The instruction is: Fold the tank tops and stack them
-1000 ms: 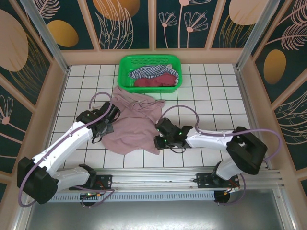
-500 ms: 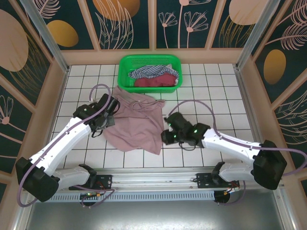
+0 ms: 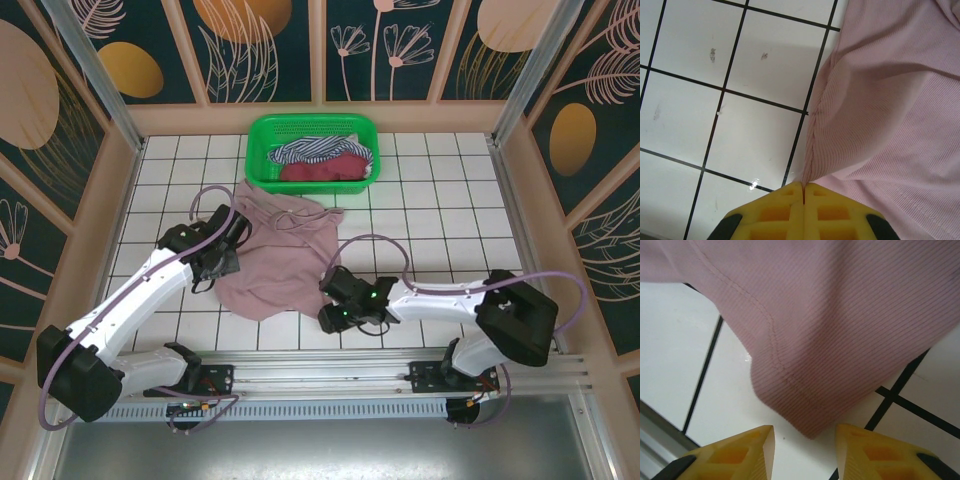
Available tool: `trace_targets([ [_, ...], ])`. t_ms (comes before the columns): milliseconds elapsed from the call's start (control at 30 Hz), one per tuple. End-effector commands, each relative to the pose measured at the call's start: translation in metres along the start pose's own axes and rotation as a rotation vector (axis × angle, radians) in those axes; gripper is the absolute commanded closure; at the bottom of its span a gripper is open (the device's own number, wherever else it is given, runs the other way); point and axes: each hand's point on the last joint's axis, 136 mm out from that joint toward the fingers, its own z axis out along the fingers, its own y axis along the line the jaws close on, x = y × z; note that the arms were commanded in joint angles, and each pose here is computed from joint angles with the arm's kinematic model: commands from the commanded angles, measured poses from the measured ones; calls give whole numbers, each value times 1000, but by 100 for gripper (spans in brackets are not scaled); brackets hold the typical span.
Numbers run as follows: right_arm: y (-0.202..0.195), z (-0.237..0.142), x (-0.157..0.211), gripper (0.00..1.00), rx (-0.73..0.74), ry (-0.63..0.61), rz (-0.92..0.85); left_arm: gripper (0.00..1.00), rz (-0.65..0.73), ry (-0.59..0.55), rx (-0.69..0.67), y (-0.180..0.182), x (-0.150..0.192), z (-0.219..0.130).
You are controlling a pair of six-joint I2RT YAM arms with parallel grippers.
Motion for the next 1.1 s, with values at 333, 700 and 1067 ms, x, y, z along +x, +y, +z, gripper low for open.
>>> trace_targets([
  [333, -4, 18, -5, 72, 174, 35, -66, 100, 17, 6, 26, -3, 4, 4],
  [700, -34, -40, -45, 100, 281, -165, 10, 100, 19, -140, 3, 0, -41, -34],
  [1067, -87, -256, -190, 100, 464, -728, -92, 100, -58, -604, 103, -14, -178, -187],
])
